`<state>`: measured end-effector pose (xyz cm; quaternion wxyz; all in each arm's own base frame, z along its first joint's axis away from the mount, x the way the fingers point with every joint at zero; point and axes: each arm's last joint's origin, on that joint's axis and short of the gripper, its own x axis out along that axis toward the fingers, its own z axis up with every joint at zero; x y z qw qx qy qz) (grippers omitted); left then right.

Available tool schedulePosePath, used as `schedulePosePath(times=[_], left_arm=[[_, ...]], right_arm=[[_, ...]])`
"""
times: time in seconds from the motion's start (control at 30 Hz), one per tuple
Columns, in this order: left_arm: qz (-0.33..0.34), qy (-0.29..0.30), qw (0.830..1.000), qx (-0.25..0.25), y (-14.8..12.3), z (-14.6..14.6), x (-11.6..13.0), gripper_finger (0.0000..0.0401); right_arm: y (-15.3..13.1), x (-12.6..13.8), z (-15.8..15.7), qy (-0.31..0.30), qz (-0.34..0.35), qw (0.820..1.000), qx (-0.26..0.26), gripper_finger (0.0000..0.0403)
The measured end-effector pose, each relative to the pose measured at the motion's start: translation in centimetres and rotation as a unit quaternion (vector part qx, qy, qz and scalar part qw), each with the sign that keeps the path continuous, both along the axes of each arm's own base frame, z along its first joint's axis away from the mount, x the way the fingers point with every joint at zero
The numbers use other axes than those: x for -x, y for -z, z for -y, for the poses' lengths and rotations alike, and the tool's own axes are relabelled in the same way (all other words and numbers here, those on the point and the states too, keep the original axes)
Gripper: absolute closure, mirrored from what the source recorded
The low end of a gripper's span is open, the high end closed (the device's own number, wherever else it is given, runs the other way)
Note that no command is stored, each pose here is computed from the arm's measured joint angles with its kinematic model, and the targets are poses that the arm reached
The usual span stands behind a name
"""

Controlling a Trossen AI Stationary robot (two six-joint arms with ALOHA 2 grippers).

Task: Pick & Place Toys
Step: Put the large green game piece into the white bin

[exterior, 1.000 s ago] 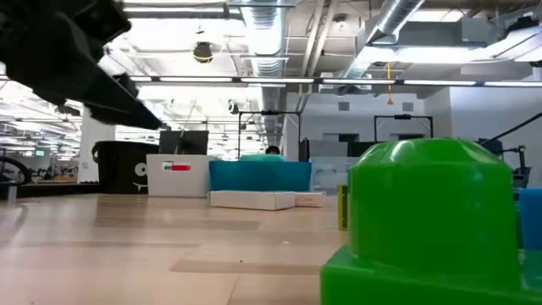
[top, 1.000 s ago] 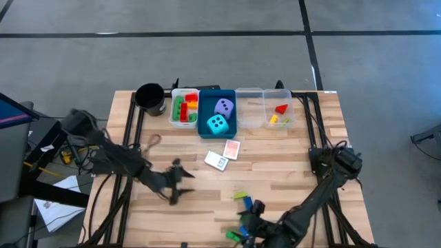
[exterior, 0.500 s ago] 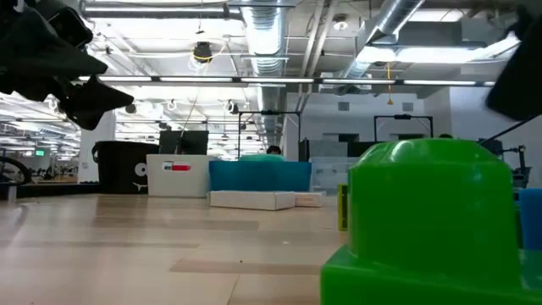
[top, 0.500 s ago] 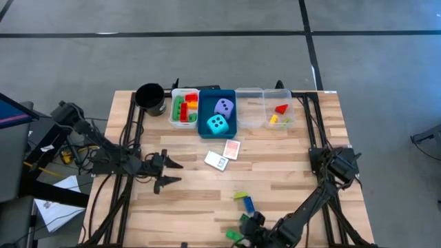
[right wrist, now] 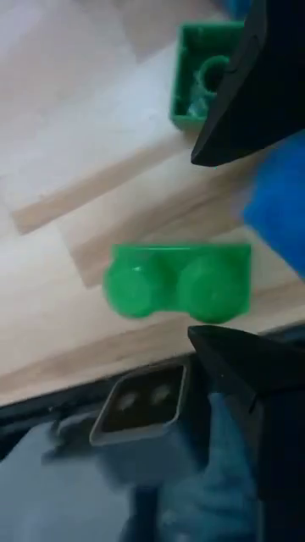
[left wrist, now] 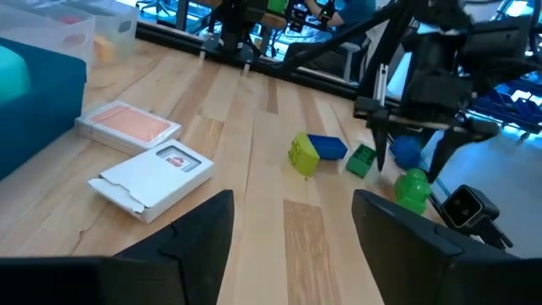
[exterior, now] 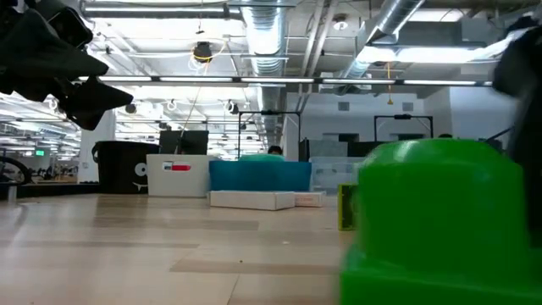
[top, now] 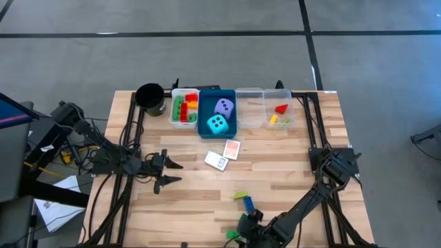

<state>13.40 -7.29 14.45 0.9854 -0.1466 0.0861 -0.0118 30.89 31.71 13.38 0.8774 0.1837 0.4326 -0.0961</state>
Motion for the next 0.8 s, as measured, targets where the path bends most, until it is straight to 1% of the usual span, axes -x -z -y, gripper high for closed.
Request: schedulePosePath(times=[0.07, 0.13, 0.3, 0.47, 0.57, 0.63, 0.7, 0.8], left_arm=[[-0.001, 0.0, 1.0, -0.001, 0.0, 0.0, 0.0, 0.0169], [-0.001, 0.0, 1.0, 0.0, 0.0, 0.0, 0.0, 0.0171], [0.0, 0.0, 1.0, 0.0, 0.0, 0.0, 0.0, 0.017], [0.0, 0.0, 1.0, 0.0, 0.0, 0.0, 0.0, 0.0173], [0.0, 0.0, 1.0, 0.0, 0.0, 0.0, 0.0, 0.0178], [0.0, 0.0, 1.0, 0.0, 0.0, 0.0, 0.0, 0.018], [0.0, 0.0, 1.0, 0.001, 0.0, 0.0, 0.0, 0.0183], [0.0, 0.0, 1.0, 0.0, 0.0, 0.0, 0.0, 0.0186]], right_arm=[[1.0, -0.5, 0.0, -0.01, -0.012, 1.0, -0.008, 0.0086], [1.3, -0.6, 0.1, -0.02, -0.02, 1.0, -0.006, 0.0086], [2.2, -0.9, 0.4, -0.02, -0.036, 0.999, 0.0, 0.0087], [2.3, -1.0, 0.6, -0.017, -0.04, 0.999, 0.003, 0.0106], [2.4, -1.0, 0.7, -0.016, -0.042, 0.999, 0.005, 0.0132], [2.4, -1.0, 0.7, -0.015, -0.044, 0.999, 0.007, 0.0157], [2.4, -0.9, 0.8, -0.014, -0.045, 0.999, 0.01, 0.019], [2.5, -0.9, 0.9, -0.012, -0.047, 0.999, 0.015, 0.0255]])
